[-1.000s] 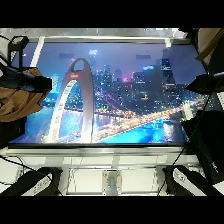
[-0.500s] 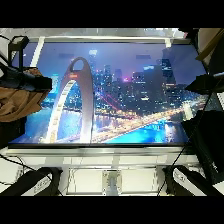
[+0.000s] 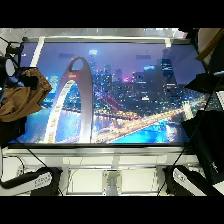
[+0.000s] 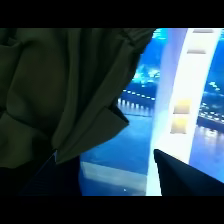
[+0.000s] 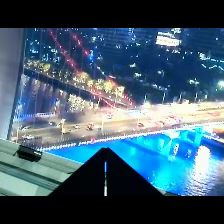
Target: Fold the clothes and pants, and hang the long-sleeved shirts on hangers.
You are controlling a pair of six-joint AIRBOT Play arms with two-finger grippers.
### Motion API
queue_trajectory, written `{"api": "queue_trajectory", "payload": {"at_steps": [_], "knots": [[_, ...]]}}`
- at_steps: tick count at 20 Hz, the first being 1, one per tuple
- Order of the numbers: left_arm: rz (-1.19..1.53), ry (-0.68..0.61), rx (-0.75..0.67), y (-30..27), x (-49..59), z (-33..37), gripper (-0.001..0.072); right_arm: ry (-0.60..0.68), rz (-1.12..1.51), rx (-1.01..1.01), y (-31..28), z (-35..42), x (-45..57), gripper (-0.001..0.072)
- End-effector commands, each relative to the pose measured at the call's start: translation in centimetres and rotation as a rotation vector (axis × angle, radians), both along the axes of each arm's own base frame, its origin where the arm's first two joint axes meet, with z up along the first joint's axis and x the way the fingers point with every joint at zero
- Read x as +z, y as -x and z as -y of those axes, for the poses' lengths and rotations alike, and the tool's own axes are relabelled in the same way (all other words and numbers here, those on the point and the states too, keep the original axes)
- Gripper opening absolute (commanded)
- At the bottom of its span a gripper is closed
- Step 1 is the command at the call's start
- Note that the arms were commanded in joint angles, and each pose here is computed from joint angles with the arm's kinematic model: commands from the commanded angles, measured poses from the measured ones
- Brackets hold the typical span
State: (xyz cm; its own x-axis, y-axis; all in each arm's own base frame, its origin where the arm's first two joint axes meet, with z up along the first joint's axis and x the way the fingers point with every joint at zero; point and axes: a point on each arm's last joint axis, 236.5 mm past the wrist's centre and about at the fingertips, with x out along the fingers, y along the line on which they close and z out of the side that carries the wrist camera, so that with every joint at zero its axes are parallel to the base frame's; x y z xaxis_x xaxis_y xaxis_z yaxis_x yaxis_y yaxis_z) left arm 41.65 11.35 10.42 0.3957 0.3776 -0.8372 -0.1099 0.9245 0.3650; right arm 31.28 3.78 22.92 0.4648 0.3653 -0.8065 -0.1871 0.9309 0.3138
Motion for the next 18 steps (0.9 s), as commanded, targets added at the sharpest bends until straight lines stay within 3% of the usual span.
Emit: {"api": "queue_trajectory", "payload": {"at_steps": [1,5,6,7,16,17,18], "knots": [[-0.062,-0.054,0.079,-1.7,-5.2,-6.0,0.0696,-0.004,0.060,-0.027,-1.4,0.2,0.7,0.0023],[-0.062,-0.059,0.054,-4.2,-9.3,-7.4,0.0672,-0.005,0.076,-0.033,-1.7,0.3,1.0,0.0022],[-0.056,-0.065,0.043,-4.7,-9.9,-7.5,0.0575,-0.005,0.076,-0.033,-1.7,0.3,1.0,0.0023],[-0.057,-0.074,0.035,-5.0,-10.4,-7.8,0.0544,-0.005,0.076,-0.033,-1.7,0.3,1.0,0.0023],[-0.170,-0.055,0.074,-4.0,-16.4,-10.2,0.0528,-0.005,0.110,-0.049,-2.4,0.5,1.4,0.0022],[-0.177,-0.053,0.073,-3.9,-16.8,-10.2,0.0428,-0.005,0.122,-0.054,-2.7,0.5,1.6,0.0023],[-0.176,-0.053,0.072,-3.9,-16.7,-10.2,0.0191,-0.005,0.131,-0.058,-2.9,0.6,1.7,0.0023]]}}
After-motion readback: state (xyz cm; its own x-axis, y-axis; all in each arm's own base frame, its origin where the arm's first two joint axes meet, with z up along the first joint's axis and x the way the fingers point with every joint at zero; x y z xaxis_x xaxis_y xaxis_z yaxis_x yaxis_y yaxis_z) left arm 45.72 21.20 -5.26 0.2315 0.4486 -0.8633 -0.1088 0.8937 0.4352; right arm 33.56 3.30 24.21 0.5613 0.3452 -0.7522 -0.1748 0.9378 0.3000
